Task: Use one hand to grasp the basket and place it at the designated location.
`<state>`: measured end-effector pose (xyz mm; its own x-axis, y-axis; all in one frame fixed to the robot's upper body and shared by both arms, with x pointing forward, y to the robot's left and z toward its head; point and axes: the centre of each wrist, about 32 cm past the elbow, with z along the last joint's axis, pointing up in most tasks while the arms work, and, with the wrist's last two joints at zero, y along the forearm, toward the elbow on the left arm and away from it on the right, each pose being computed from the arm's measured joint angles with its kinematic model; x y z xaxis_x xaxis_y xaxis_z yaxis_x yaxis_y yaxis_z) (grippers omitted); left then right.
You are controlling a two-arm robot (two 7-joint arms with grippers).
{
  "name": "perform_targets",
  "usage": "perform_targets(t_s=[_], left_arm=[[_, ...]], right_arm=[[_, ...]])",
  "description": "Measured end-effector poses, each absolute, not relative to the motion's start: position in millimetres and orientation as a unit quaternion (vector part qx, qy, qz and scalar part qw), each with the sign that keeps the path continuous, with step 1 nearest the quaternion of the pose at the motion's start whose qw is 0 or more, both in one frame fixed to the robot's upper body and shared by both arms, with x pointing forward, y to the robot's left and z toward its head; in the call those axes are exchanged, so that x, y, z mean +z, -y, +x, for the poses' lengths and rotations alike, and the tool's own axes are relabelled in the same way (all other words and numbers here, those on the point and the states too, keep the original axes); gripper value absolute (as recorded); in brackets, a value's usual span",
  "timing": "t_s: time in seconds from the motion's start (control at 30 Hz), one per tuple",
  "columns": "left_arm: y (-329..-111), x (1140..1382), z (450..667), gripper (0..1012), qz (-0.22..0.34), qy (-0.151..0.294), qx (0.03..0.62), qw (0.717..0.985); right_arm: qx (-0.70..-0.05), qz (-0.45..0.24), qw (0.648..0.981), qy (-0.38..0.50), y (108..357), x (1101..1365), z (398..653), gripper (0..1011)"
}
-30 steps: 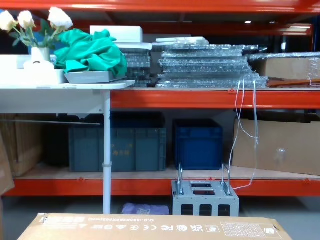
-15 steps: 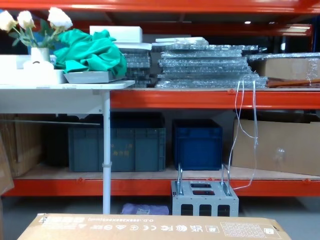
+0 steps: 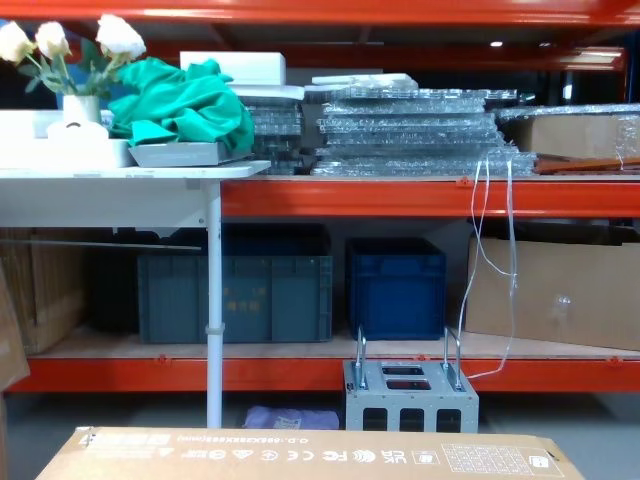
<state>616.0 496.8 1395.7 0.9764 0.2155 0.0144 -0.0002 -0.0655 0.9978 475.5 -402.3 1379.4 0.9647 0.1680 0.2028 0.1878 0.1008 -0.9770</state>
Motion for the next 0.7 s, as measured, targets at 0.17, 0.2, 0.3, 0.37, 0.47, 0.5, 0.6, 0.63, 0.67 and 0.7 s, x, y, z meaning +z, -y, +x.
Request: perform_targets(t_s=[0.17, 0.2, 0.3, 0.37, 0.47, 0.5, 0.6, 0.63, 0.67, 0.7], left_arm=[[-497, 1396, 616, 0, 0.726, -0.074, 0.079, 0.679], [-497, 1396, 616, 0, 0.726, -0.074, 0.079, 0.679], [-497, 1396, 616, 0, 0.726, -0.074, 0.079, 0.68], [-497, 1396, 616, 0, 0.726, -0.074, 0.079, 0.68], [-497, 1396, 616, 0, 0.726, -0.074, 0.079, 0.68], [-497, 1396, 616, 0, 0.726, -0.074, 0.079, 0.68], [-497, 1396, 616, 0, 0.726, -0.074, 0.079, 0.68], [-497, 1396, 616, 0, 0.726, -0.074, 0.079, 0.68], [-497, 1396, 616, 0, 0.726, -0.074, 0.079, 0.68], [-497, 1396, 616, 0, 0.726, -0.074, 0.079, 0.68]], right_arm=[[-0.01, -0.689, 0.712, 0.133, 395, 1385, 474, 1001], [-0.011, -0.692, 0.71, 0.134, 395, 1386, 474, 1001], [-0.013, -0.701, 0.7, 0.135, 391, 1389, 473, 1001], [-0.014, -0.705, 0.695, 0.139, 389, 1392, 473, 1001], [-0.014, -0.707, 0.692, 0.146, 386, 1395, 472, 1001], [-0.014, -0.708, 0.691, 0.147, 385, 1396, 472, 1001], [-0.014, -0.708, 0.689, 0.154, 383, 1399, 471, 1001], [-0.014, -0.708, 0.688, 0.156, 383, 1400, 471, 1001], [-0.014, -0.708, 0.688, 0.16, 381, 1402, 471, 1001], [-0.014, -0.708, 0.687, 0.161, 381, 1403, 470, 1001]])
